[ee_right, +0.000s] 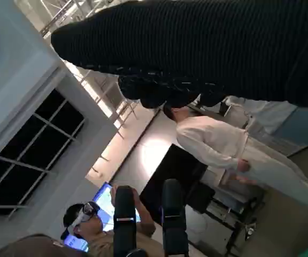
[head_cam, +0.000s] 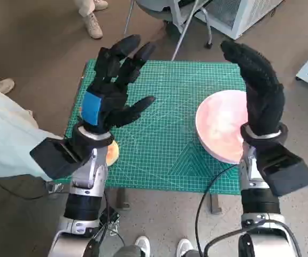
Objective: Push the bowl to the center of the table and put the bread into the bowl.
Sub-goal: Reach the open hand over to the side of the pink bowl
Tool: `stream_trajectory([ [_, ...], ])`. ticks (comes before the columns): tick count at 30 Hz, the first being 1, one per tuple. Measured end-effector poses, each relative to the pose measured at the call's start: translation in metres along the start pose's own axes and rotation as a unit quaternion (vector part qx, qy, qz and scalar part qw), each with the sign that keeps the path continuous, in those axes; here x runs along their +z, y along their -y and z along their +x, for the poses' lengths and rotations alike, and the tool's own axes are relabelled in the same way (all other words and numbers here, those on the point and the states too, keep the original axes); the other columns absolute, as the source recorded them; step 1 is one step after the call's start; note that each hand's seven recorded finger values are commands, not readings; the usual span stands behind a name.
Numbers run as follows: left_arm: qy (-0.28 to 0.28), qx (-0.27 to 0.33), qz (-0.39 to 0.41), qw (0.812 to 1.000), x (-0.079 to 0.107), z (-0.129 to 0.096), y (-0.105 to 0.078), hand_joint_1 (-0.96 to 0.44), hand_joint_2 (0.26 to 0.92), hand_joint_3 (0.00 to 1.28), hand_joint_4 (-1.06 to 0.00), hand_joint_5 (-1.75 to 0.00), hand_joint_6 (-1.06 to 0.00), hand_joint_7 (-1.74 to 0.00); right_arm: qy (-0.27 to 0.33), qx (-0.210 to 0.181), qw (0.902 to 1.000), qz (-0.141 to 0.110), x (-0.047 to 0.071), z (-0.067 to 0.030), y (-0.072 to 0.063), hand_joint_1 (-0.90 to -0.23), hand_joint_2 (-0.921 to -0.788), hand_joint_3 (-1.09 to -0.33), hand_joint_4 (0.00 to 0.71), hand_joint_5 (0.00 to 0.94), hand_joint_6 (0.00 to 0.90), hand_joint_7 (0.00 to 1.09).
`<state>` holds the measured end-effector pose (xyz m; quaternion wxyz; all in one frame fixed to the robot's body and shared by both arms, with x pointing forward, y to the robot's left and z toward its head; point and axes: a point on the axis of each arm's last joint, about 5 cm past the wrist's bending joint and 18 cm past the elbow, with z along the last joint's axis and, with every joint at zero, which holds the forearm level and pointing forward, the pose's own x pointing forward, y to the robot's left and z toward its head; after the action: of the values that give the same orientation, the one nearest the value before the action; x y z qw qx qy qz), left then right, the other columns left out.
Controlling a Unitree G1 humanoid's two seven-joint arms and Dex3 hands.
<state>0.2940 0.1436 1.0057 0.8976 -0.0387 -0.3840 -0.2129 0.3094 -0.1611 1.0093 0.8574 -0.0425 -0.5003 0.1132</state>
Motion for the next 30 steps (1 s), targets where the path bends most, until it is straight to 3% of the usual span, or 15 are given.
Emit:
stream_trajectory([
  [23,-0.004,-0.001,0.011,1.000,0.000,0.000,0.000,-0.36,0.921,0.19,-0.13,-0.45,0.00,-0.80,-0.004,0.006,1.0000,0.004,-0.001,-0.0013,0.000,-0.571,-0.921,-0.744,0.320,0.000,0.021,0.75],
  [30,-0.002,0.000,0.012,1.000,0.000,0.000,0.001,-0.36,0.921,0.19,-0.13,-0.46,0.00,-0.80,-0.009,-0.007,0.9999,-0.001,-0.001,-0.0057,0.014,-0.568,-0.921,-0.747,0.312,0.000,0.017,0.75],
])
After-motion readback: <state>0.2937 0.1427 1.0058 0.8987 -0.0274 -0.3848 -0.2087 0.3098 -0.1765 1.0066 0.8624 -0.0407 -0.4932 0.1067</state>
